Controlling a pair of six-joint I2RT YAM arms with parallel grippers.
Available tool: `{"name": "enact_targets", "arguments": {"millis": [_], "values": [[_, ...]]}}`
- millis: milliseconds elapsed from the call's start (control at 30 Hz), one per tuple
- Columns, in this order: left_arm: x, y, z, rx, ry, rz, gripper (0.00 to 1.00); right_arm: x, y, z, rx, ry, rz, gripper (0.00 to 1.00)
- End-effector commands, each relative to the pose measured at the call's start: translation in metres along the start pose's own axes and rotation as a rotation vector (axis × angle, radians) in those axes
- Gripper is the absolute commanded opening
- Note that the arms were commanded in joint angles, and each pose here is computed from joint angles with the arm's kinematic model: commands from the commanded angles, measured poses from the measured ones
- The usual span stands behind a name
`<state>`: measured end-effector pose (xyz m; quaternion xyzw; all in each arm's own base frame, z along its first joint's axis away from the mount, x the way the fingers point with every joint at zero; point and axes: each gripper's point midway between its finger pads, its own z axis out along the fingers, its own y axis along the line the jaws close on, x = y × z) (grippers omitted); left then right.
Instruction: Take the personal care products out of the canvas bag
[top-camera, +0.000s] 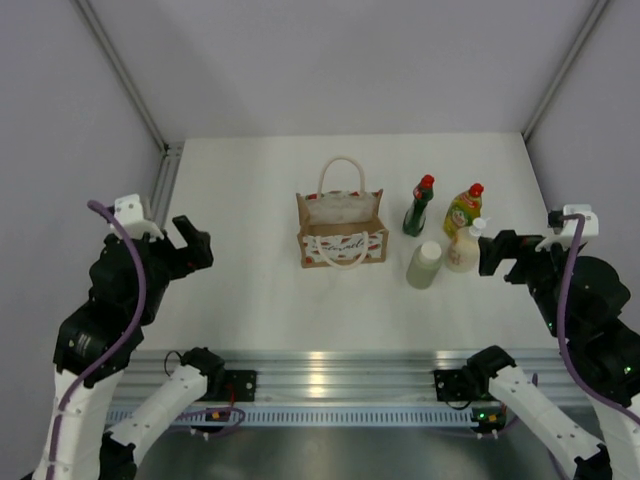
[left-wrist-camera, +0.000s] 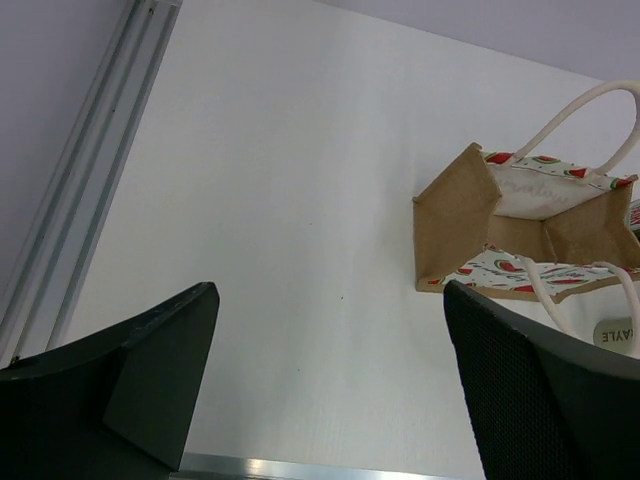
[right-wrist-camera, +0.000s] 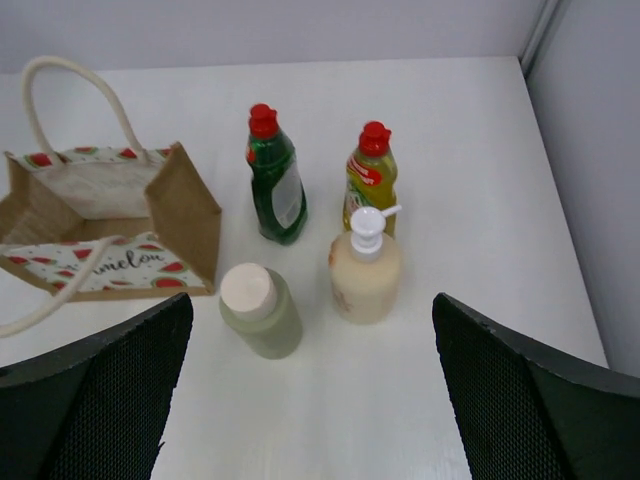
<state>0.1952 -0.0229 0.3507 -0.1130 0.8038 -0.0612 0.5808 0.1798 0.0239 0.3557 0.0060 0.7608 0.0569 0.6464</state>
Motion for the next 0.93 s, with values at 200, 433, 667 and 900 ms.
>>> {"name": "enact_targets", "arguments": {"millis": [200, 433, 667, 900], "values": [[0.028, 0.019, -0.031, 0.016, 0.067, 0.023, 0.98, 0.036, -0.035, -0.027, 0.109, 0.116, -0.114, 0.99], [0.057, 0.019, -0.02, 0.009, 0.143, 0.026, 0.98, 0.035, -0.033, -0.04, 0.064, 0.073, -0.106, 0.99], [0.055, 0.021, -0.022, 0.009, 0.127, 0.014, 0.98, 0.035, -0.033, -0.041, 0.061, 0.069, -0.104, 1.0], [0.05, 0.024, -0.022, -0.008, 0.097, 0.009, 0.98, 0.037, -0.034, -0.039, 0.075, 0.068, -0.092, 0.99]]}}
